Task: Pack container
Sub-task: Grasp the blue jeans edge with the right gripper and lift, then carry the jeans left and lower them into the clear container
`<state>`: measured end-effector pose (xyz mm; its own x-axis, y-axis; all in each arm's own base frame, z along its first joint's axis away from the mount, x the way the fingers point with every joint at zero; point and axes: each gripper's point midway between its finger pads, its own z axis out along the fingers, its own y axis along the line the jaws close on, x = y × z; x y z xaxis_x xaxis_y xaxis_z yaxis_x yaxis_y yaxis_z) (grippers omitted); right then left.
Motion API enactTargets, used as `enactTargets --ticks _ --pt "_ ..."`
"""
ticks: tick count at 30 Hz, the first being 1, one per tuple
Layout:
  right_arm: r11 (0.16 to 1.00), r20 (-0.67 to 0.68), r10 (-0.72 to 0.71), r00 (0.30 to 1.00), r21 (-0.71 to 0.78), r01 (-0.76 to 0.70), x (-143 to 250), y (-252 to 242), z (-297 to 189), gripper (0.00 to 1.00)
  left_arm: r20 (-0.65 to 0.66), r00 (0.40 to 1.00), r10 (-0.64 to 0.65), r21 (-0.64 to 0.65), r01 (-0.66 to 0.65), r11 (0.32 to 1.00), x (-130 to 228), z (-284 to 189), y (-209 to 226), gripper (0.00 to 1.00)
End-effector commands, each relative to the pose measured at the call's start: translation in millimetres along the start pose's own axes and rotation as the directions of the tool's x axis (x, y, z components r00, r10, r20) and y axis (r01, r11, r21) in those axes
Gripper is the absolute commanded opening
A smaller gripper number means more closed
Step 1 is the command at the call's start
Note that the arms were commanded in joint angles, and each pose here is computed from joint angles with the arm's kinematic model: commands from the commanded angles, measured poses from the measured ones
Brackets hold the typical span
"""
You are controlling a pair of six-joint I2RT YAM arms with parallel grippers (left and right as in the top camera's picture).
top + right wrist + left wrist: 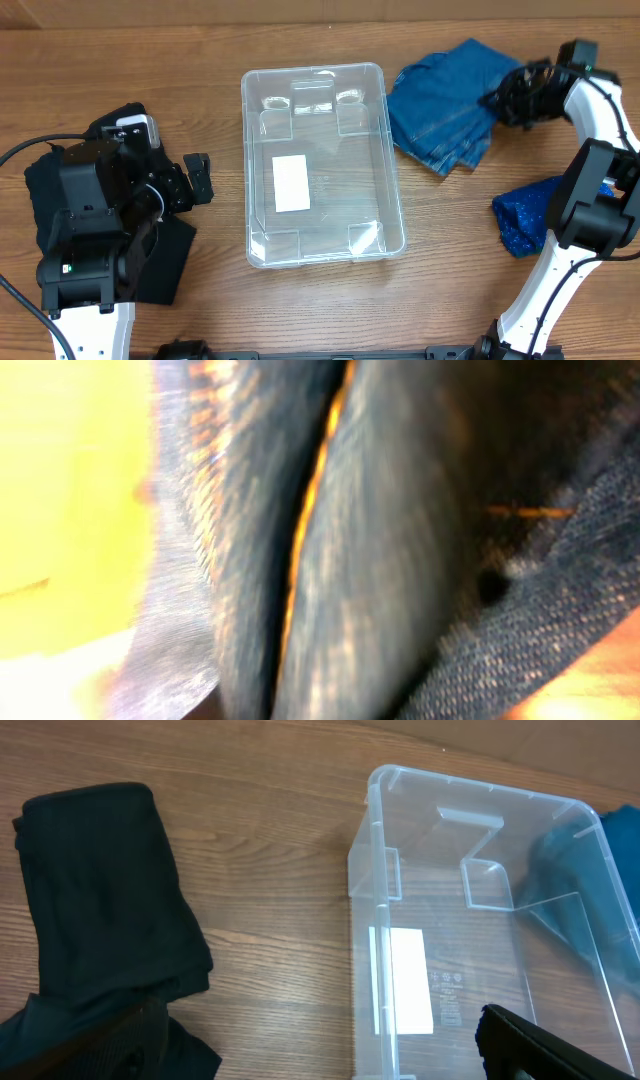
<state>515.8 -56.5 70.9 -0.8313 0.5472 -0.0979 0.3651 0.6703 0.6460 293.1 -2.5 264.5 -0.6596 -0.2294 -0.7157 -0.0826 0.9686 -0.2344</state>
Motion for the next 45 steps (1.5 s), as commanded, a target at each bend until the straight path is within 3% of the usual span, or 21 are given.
enactTargets --ticks 1,6,12,20,23,27,31,40,45 --pt "0.923 0.175 -0.292 0.940 -0.204 0.325 -14.2 116.1 -91.2 0.04 0.033 0.999 0.033 -0.003 -0.032 0.999 -10.3 -6.8 -2.6 1.00" --pt "0.839 0.264 -0.407 0.875 -0.271 0.472 5.3 173.2 -154.0 0.04 0.034 0.999 0.033 -0.003 -0.033 0.999 -10.4 -6.9 -2.7 1.00" --pt "0.713 0.361 -0.517 0.776 -0.320 0.624 57.2 226.7 -226.7 0.04 0.034 0.997 0.067 -0.005 -0.067 0.998 -10.4 -6.9 -2.6 1.00" --pt "0.529 0.404 -0.681 0.611 -0.304 0.792 172.8 277.7 -287.9 0.04 0.034 0.996 0.078 -0.005 -0.078 0.997 -10.4 -6.9 -2.6 1.00" --pt "0.476 0.384 -0.714 0.585 -0.346 0.809 213.9 293.2 -293.6 0.04 0.032 0.996 0.085 -0.005 -0.085 0.996 -10.1 -6.9 -2.6 1.00" --pt "0.412 0.308 -0.770 0.558 -0.427 0.805 260.6 309.6 -277.7 0.04 0.031 0.996 0.085 -0.005 -0.085 0.996 -9.9 -6.9 -2.5 1.00" --pt "0.416 0.206 -0.818 0.537 -0.432 0.800 279.1 311.7 -237.8 0.04 0.031 0.996 0.085 -0.005 -0.085 0.996 -9.9 -6.9 -2.5 1.00" --pt "0.539 -0.089 -0.805 0.587 -0.524 0.659 298.6 284.7 -101.5 0.04 0.031 0.996 0.085 -0.006 -0.085 0.996 -9.8 -6.9 -2.5 1.00" --pt "0.567 -0.171 -0.792 0.587 -0.565 0.600 318.9 276.0 -49.8 0.04 0.031 0.996 0.085 -0.006 -0.085 0.996 -9.7 -6.9 -2.5 1.00"
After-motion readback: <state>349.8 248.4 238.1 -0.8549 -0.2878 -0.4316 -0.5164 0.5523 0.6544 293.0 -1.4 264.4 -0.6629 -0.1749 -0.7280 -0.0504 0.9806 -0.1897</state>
